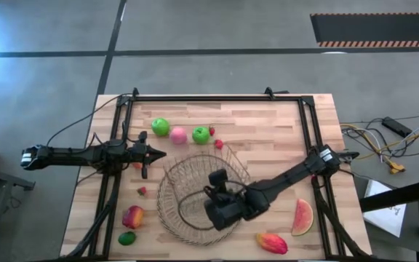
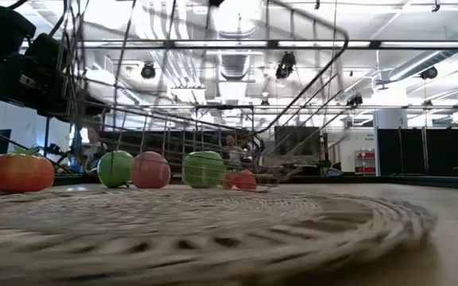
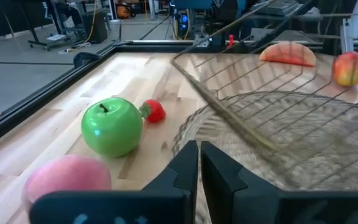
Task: Build produce basket
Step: Adjust the gold wire basket
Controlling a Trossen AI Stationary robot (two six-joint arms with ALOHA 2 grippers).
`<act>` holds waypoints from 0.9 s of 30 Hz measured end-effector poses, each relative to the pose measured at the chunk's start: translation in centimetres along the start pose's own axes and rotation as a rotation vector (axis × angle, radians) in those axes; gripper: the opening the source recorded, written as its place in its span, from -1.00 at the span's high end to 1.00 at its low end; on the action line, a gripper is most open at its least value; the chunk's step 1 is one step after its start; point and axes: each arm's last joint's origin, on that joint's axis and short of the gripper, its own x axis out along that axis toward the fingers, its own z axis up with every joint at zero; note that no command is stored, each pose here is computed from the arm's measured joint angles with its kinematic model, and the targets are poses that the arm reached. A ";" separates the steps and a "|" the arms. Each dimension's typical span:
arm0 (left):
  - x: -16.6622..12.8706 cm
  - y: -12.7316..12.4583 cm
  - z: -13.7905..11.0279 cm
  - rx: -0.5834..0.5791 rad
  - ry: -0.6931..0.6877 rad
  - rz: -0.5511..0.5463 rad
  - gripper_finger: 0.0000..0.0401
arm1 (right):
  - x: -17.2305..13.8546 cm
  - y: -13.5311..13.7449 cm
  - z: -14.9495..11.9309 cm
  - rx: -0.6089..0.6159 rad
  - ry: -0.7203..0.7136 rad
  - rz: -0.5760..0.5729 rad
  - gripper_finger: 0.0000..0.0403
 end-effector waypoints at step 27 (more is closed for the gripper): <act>0.0 0.0 -0.1 0.001 0.006 0.002 0.98 | 5.0 5.7 1.4 0.155 -0.068 -0.046 0.94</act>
